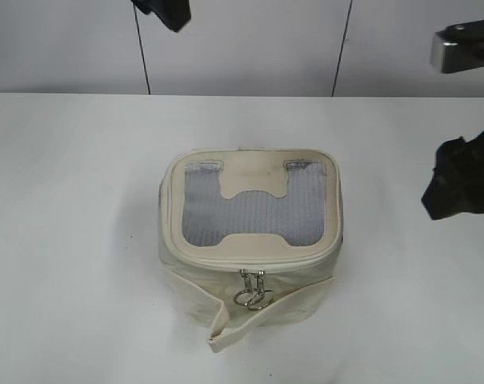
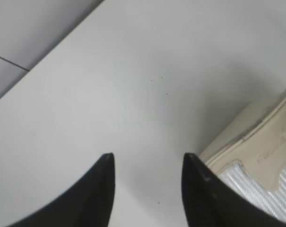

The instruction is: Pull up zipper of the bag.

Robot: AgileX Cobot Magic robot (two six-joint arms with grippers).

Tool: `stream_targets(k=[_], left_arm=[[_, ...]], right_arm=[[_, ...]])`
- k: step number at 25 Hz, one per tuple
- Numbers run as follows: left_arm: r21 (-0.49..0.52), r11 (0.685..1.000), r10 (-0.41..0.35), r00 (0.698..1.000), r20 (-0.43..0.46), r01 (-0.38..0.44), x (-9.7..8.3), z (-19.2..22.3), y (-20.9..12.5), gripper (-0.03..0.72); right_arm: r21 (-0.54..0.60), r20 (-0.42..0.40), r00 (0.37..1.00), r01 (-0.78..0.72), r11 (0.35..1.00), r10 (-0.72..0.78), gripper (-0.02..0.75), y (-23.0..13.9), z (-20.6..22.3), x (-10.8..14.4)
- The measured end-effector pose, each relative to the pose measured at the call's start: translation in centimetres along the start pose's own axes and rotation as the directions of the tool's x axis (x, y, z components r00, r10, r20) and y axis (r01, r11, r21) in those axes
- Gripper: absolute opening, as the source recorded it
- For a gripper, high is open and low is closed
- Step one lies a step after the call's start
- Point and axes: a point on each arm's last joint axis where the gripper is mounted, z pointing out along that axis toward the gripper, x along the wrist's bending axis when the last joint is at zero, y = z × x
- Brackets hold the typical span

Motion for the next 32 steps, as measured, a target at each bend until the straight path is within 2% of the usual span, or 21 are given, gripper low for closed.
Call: stream_targets(k=[4, 6, 11, 14, 18, 19, 22, 27, 32], left_arm=[[-0.031, 0.998, -0.049, 0.997, -0.066, 0.047, 0.5, -3.9, -2.3, 0.361], [-0.001, 0.997, -0.079, 0.993, -0.084, 0.079, 0.7, -4.8, -4.6, 0.361], [0.066, 0.985, -0.152, 0.98, -0.126, 0.161, 1.0, -7.2, -12.4, 0.361], [0.063, 0.983, -0.165, 0.978, -0.131, 0.174, 0.0, -9.1, -17.4, 0.361], [-0.084, 0.98, -0.191, 0.975, -0.11, 0.182, -1.8, -12.1, -23.1, 0.361], [-0.156, 0.971, -0.201, 0.974, -0.105, 0.184, -2.2, -13.3, -24.7, 0.361], [-0.267, 0.946, -0.214, 0.972, -0.096, 0.182, -3.3, -14.2, -28.3, 0.361], [-0.373, 0.908, -0.23, 0.971, -0.07, 0.189, -5.0, -14.0, -33.4, 0.361], [-0.431, 0.877, -0.238, 0.971, -0.008, 0.212, -6.4, -12.6, -36.7, 0.361]], right_arm=[[-0.006, 0.078, 0.995, -0.06, 0.998, 0.06, 0.587, -0.6, -1.4, -2.4], [-0.017, 0.126, 0.988, -0.086, 0.996, 0.088, 0.587, -1.1, -2.4, -3.3], [-0.079, 0.197, 0.971, -0.121, 0.989, 0.135, 0.587, -2.7, -5.0, -4.2], [-0.099, 0.197, 0.97, -0.128, 0.987, 0.145, 0.587, -4.6, -6.0, -4.1], [-0.127, 0.195, 0.968, -0.132, 0.983, 0.155, 0.587, -8.2, -6.9, -4.0], [-0.141, 0.194, 0.969, -0.13, 0.981, 0.157, 0.587, -9.1, -7.0, -4.0], [-0.197, 0.173, 0.973, -0.117, 0.974, 0.151, 0.587, -12.0, -7.7, -3.7], [-0.307, 0.102, 0.989, -0.073, 0.949, 0.109, 0.587, -16.5, -8.2, -3.0], [-0.434, 0.083, 0.992, -0.047, 0.9, 0.092, 0.578, -20.2, -8.5, -2.7]])
